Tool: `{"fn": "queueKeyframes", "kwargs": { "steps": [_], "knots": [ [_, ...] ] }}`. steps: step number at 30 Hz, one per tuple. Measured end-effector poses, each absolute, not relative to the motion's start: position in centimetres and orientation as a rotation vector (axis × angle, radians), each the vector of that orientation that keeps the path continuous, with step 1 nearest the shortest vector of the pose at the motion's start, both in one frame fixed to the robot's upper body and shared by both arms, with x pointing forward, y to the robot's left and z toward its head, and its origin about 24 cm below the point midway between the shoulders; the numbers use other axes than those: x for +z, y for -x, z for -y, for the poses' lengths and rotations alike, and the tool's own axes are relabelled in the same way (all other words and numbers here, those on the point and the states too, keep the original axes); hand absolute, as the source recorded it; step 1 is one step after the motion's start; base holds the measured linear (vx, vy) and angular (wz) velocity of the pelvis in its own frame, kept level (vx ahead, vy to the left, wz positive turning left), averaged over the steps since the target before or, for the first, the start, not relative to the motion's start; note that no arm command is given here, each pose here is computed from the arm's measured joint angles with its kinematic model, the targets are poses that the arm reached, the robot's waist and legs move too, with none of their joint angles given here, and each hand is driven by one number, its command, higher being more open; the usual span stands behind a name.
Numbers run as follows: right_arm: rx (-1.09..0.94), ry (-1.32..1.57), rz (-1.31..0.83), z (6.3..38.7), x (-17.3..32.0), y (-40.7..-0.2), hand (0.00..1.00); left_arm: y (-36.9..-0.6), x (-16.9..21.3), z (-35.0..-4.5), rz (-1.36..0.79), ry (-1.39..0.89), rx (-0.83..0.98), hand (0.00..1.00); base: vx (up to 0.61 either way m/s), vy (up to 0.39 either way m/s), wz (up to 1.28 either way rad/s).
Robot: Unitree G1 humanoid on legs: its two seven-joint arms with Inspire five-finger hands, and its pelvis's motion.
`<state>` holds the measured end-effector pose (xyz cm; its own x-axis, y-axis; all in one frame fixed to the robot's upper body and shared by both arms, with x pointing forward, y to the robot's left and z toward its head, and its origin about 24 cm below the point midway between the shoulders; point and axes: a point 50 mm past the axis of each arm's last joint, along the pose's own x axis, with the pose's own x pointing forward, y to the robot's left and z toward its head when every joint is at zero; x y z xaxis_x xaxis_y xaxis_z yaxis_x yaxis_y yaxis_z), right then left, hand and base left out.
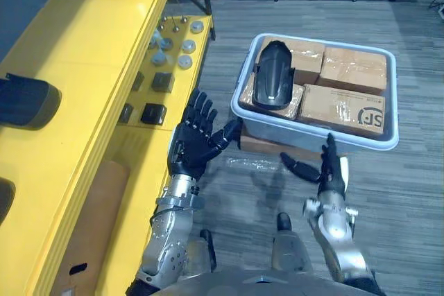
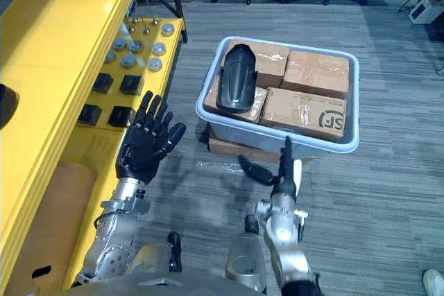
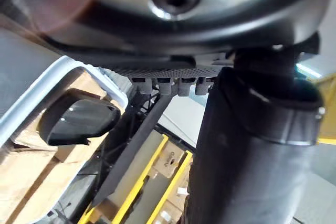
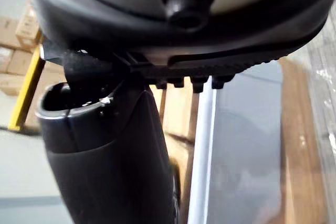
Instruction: Walk over and take three plastic housings, then place them on the shelf
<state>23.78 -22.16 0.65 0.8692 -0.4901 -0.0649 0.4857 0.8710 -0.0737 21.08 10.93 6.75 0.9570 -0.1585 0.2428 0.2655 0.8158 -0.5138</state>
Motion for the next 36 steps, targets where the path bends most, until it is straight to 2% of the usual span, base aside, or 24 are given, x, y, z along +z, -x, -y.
{"fn": "queueKeyframes", "kwargs": {
  "steps": [4, 8, 16, 26, 33, 36],
  "knots": [
    [-0.68, 0.032, 0.056, 25.4, 4.9, -28.1, 1.0, -22.0, 7.4, -11.1, 0.2, 0.519, -0.268, 1.0, -0.16, 0.07, 0.12],
    [-0.78, 0.085, 0.19, 28.9, 10.4, -31.1, 1.0, -22.6, 5.5, -11.3, 0.105, 0.487, -0.252, 1.0, -0.13, 0.06, 0.18],
    [-0.945, 0.179, 0.26, 35.8, 18.6, -33.3, 1.0, -22.4, 1.0, -11.0, -0.098, 0.47, -0.242, 1.0, -0.02, 0.032, 0.19],
    [-1.004, 0.171, 0.174, 37.9, 22.7, -33.8, 1.0, -22.4, -1.1, -10.0, -0.196, 0.497, -0.241, 1.0, -0.02, 0.012, 0.07],
    [-0.935, 0.232, 0.135, 37.5, 25.1, -34.5, 1.0, -22.3, -1.7, -9.8, -0.225, 0.545, -0.217, 1.0, -0.06, -0.002, 0.04],
    [-0.87, 0.209, 0.029, 37.7, 24.5, -34.9, 1.0, -22.4, -1.9, -9.8, -0.233, 0.55, -0.21, 1.0, -0.05, 0.003, 0.08]
  ]
}}
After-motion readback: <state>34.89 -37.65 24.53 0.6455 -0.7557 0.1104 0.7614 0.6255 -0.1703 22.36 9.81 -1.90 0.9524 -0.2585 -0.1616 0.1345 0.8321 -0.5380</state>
